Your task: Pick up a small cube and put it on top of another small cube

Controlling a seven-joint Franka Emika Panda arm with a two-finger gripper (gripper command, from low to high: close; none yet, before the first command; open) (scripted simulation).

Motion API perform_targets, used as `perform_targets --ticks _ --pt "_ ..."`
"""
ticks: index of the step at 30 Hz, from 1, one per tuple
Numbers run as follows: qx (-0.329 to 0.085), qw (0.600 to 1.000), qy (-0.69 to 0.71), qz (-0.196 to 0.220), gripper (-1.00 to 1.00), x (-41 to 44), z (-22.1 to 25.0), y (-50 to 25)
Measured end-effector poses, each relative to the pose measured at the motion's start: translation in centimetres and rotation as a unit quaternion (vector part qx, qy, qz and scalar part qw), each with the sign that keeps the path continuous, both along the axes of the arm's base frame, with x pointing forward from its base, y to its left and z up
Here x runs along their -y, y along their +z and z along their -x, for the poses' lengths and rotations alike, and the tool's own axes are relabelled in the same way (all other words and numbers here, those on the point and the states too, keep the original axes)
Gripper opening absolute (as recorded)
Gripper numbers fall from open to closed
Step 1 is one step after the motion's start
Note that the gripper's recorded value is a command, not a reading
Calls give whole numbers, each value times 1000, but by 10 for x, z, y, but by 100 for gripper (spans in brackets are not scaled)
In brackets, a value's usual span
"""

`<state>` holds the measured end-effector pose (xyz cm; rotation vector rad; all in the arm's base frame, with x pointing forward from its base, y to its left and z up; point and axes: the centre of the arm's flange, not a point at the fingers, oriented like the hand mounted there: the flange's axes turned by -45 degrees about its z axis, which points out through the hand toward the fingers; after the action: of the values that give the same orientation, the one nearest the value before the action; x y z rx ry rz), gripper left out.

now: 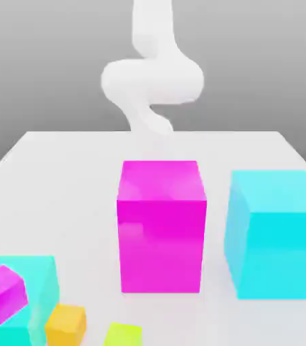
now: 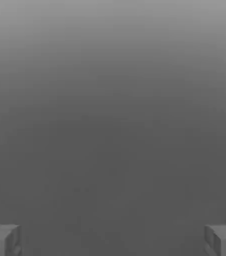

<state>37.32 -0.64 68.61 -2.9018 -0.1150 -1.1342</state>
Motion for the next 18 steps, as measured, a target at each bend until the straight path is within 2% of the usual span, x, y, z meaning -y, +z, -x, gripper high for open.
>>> perform_targets --ticks 9,18 --pt "-84 984 153 34 0 10 -84 -107" --pt "-148 943 288 76 0 10 -137 -228"
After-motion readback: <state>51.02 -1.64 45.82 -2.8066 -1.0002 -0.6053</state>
